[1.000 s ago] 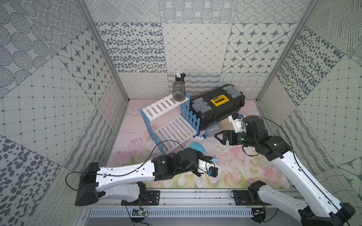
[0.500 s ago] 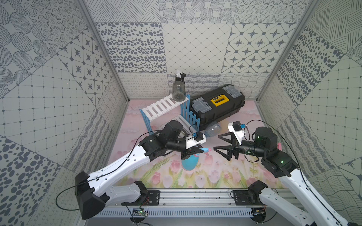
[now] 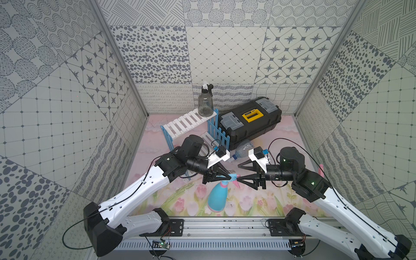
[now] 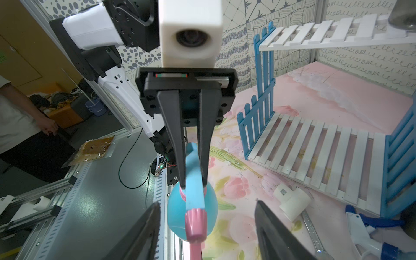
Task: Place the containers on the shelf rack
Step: 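Pick up a container from the center of the board.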
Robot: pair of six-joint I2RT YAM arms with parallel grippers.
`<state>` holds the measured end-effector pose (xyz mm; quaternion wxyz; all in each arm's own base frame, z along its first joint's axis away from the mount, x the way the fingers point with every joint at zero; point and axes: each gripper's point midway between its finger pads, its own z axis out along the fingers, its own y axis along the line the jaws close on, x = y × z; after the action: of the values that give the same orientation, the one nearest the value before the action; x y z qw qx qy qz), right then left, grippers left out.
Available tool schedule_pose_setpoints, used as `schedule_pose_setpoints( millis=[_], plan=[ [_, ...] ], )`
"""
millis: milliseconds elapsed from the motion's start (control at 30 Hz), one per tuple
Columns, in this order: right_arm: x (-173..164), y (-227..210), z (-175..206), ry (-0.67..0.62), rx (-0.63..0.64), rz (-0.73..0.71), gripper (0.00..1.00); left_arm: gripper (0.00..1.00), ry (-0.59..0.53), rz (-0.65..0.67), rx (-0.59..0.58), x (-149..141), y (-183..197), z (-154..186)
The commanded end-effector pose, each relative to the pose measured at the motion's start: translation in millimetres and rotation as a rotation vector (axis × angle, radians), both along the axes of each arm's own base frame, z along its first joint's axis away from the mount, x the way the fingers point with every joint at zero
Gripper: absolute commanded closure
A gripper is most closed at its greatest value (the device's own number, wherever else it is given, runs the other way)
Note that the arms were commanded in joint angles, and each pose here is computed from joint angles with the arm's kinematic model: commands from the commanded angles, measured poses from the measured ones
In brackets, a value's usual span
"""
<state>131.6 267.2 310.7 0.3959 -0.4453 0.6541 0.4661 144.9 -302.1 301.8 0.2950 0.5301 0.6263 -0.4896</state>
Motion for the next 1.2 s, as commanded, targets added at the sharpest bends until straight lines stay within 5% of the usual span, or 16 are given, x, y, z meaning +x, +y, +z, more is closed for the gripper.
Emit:
schedule_pose_setpoints(
  millis=[0,833,1100,1167],
  plan=[
    [-3,7,9,-0.048,0.018,0.028,0.42,1.0,0.072,-0.07,-0.048,-15,3,15],
    [-18,20,3,0.012,-0.013,0.125,0.98,1.0,0.041,-0.034,-0.031,-5,1,8],
    [-14,20,2,0.016,-0.017,0.104,1.0,1.0,0.028,-0.008,-0.026,0,1,3],
    [-11,19,0,0.013,-0.022,0.083,1.0,0.8,0.011,0.015,-0.032,4,0,3]
  ],
)
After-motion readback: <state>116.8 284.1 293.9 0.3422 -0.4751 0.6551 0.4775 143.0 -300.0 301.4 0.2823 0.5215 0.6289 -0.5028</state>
